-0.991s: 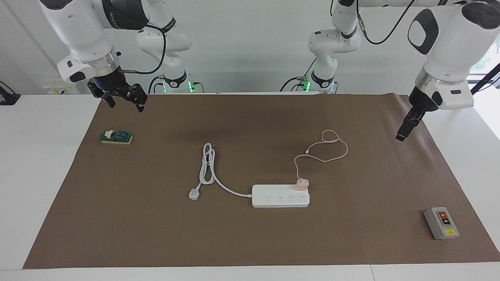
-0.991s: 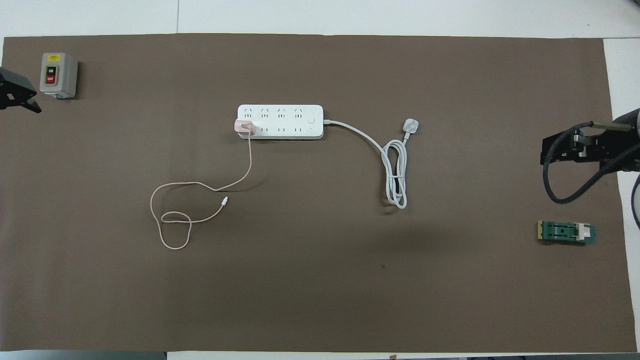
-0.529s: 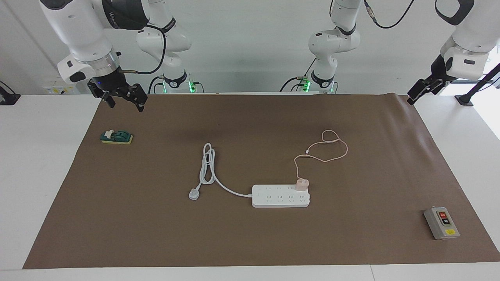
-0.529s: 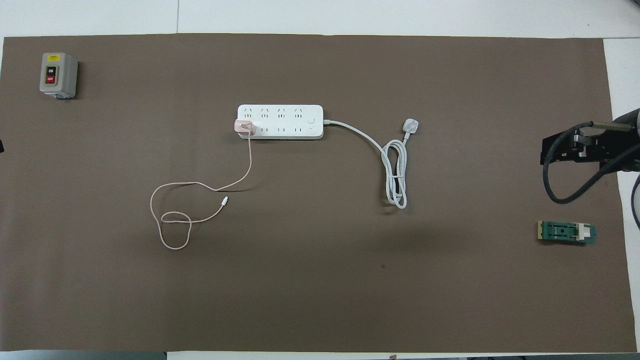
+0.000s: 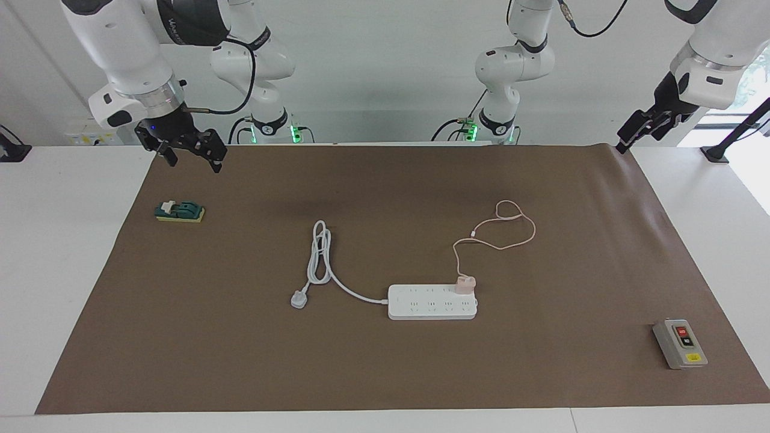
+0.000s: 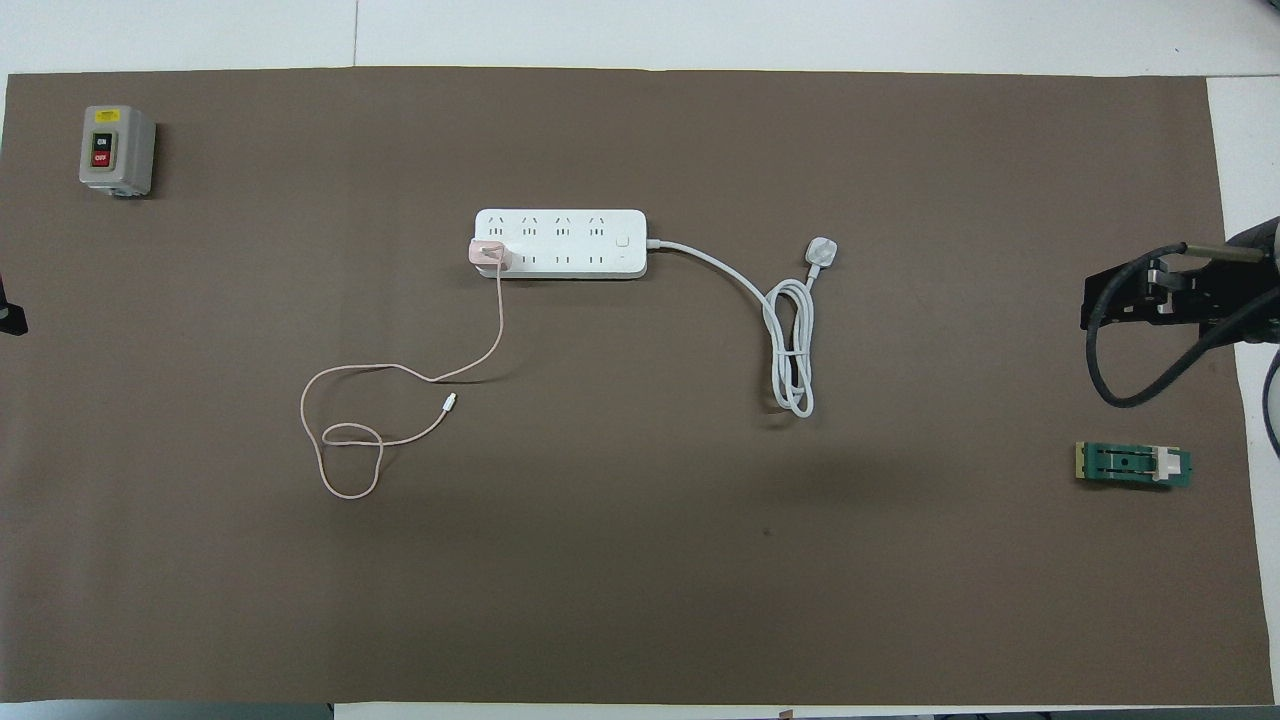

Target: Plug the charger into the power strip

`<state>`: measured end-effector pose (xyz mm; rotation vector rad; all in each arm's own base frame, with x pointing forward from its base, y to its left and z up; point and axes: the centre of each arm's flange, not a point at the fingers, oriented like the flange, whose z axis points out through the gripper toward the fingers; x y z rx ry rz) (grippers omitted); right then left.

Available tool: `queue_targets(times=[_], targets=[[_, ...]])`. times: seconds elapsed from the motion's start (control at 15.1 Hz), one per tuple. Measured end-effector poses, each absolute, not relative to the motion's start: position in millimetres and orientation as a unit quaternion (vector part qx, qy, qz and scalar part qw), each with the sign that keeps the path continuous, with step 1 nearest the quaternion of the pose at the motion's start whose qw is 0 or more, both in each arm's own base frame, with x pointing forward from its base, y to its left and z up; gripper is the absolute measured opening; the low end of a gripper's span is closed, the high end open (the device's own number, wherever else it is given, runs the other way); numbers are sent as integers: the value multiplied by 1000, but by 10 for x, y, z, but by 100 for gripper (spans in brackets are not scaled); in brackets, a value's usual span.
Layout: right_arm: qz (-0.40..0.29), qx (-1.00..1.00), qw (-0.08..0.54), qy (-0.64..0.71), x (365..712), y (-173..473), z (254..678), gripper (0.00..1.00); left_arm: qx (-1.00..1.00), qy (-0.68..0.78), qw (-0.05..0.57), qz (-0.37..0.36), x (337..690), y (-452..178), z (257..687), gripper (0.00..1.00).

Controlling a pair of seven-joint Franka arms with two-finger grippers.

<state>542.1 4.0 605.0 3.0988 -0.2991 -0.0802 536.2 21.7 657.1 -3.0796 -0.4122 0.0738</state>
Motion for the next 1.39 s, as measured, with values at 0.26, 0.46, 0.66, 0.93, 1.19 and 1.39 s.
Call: queue_targets(times=[0.26,0.46,0.66,0.93,1.19,1.39], targets=[[-26,995,14,-96,5421,40,6050,100,-996,-81,17,27,5383,-63,6526,100],[-26,995,14,-96,5421,40,6050,100,-999,-20,13,27,5393,-134,6492,100],[-26,995,14,-96,5421,40,6050,100,-1000,6,1,19,5393,-263,6421,100],[-26,995,14,-96,5421,40,6050,100,-999,28,0,19,5349,-501,6348,100],[-26,995,14,-96,5421,40,6050,100,-999,33,-1,18,5329,-555,6359,100],[-26,995,14,-96,5421,40,6050,100,-999,39,0,16,5328,-604,6359,100]])
